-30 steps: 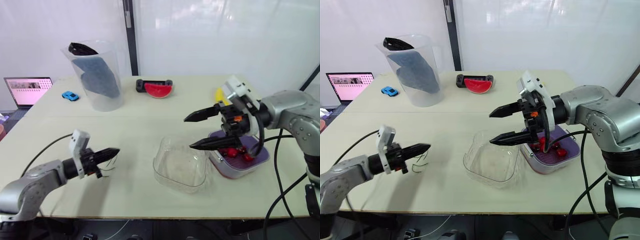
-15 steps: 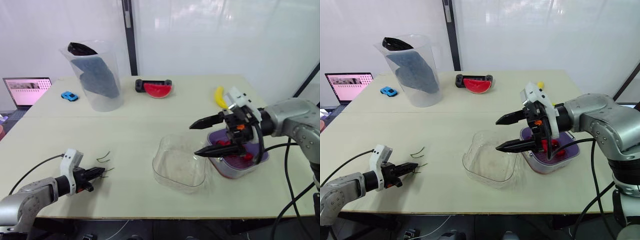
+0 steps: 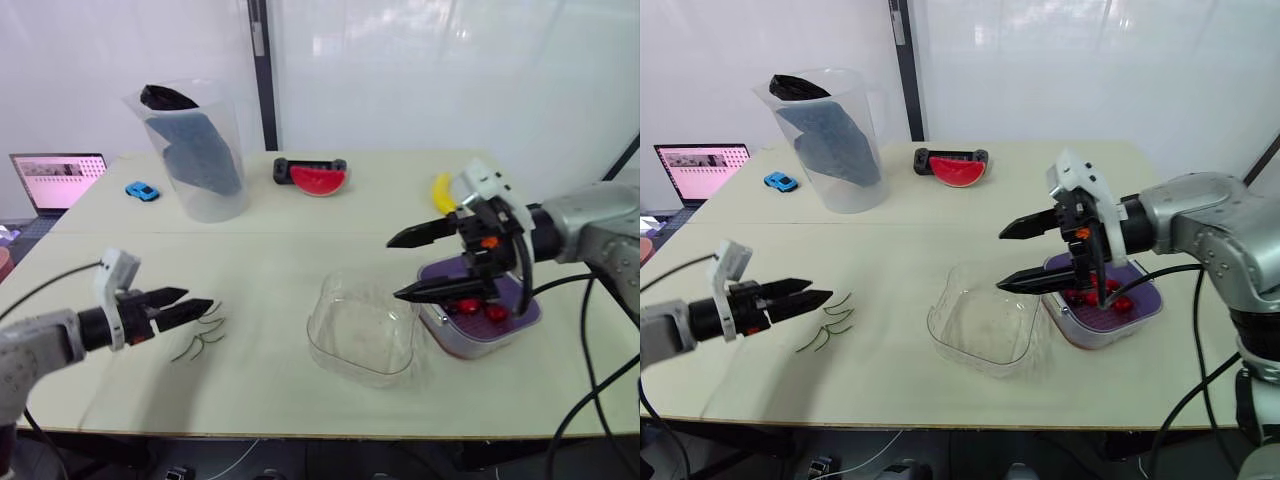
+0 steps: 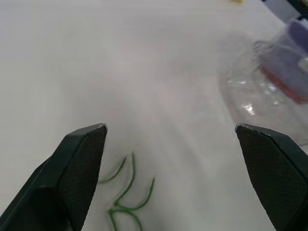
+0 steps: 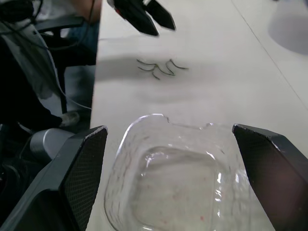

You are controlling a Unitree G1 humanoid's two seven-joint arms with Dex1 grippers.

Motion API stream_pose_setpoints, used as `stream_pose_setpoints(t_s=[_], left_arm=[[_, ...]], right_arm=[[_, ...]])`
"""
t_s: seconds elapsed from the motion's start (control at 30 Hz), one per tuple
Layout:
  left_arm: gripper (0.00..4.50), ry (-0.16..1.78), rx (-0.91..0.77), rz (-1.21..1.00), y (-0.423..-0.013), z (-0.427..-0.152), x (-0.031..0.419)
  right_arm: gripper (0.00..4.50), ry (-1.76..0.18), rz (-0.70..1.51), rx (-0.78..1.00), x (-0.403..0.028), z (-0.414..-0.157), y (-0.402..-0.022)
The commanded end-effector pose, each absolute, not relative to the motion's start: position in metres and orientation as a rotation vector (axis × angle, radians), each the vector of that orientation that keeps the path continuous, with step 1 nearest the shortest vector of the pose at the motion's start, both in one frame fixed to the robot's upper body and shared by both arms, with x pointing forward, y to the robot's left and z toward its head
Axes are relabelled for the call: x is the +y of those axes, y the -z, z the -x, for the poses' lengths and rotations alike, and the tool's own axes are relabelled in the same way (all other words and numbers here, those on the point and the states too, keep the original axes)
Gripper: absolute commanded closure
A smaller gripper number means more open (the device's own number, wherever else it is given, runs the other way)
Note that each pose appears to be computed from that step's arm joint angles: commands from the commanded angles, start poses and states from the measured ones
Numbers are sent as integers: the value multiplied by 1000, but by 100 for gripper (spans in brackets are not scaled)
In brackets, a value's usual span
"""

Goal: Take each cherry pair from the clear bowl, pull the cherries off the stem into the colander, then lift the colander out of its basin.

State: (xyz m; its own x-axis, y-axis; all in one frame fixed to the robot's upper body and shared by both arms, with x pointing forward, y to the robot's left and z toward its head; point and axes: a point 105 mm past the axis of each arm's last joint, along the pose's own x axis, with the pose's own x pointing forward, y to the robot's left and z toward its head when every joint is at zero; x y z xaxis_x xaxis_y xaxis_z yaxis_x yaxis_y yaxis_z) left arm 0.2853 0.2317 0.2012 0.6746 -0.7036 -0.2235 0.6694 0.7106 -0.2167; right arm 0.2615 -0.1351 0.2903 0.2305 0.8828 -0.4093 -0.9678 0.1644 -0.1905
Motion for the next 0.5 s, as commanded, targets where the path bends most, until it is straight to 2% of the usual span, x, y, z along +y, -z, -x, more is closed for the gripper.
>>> stream_pose_setpoints(t_s=[0.03, 0.3, 0.5], left_arm=[[4, 1008, 246, 33, -239, -274, 199], [4, 1442, 56, -126, -288, -264, 132], [4, 1607, -63, -155, -308, -270, 105]], right_arm=[[0, -1235, 477, 180, -151, -257, -309], [0, -931, 460, 276, -193, -246, -296], [0, -618, 426, 351, -238, -223, -272]])
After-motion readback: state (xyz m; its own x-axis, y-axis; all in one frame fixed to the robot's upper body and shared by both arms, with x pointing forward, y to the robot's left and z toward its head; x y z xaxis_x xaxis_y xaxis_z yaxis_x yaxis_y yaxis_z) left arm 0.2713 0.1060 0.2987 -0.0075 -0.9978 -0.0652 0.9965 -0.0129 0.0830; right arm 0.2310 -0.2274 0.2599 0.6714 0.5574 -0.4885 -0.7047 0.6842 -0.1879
